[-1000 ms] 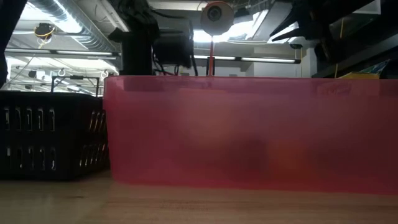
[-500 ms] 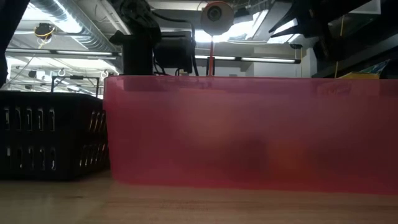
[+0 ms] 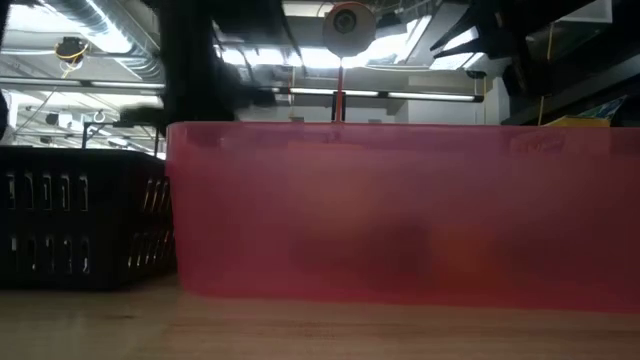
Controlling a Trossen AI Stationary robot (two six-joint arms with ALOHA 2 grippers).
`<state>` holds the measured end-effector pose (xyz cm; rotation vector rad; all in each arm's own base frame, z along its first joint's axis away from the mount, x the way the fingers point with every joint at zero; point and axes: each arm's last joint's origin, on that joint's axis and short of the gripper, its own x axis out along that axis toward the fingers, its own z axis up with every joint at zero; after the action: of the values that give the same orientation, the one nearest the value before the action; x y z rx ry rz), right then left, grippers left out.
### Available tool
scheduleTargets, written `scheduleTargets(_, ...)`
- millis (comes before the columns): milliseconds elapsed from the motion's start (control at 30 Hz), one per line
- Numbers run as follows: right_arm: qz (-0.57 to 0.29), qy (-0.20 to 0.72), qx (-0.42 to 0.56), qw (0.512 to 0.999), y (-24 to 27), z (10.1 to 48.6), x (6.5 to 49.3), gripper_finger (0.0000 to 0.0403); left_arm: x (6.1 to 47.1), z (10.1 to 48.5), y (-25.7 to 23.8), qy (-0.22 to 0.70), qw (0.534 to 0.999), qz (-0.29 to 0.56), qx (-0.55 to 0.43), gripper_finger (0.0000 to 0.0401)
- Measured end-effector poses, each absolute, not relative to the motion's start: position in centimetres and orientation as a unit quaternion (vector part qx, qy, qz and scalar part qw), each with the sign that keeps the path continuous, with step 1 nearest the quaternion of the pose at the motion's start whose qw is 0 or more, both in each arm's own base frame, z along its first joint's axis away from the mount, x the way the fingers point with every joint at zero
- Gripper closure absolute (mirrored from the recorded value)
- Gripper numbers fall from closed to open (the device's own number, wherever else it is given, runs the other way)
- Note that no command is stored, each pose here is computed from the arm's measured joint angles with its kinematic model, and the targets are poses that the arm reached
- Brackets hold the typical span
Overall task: Pick & Place School Supplies
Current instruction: Put the orange eraser into the black bin
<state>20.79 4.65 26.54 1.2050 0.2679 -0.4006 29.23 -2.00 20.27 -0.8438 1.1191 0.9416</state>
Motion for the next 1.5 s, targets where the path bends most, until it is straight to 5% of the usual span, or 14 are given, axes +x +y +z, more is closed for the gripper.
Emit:
scheduleTargets(367,-0.191,0.121,0.560,0.797,4.5,26.6,20.8,0.0362,25.2,26.4,-6.9,0.508,0.729,0.236,-0.394,0.0371)
scheduleTargets(700,-0.192,0.117,0.560,0.797,4.2,26.6,20.9,0.0362,26.3,24.5,-8.2,0.581,0.766,0.114,-0.250,0.0371)
scheduleTargets(1000,-0.186,0.109,0.566,0.796,4.2,26.8,21.0,0.0362,28.1,22.4,-10.0,0.588,0.776,0.061,-0.217,0.0370)
scheduleTargets(1400,-0.184,0.108,0.566,0.796,4.2,26.8,21.0,0.0362,28.3,22.2,-9.8,0.578,0.780,0.088,-0.225,0.0220)
scheduleTargets(1500,-0.184,0.108,0.566,0.796,4.2,26.8,21.0,0.0362,27.7,22.6,-8.8,0.559,0.775,0.184,-0.232,0.0199)
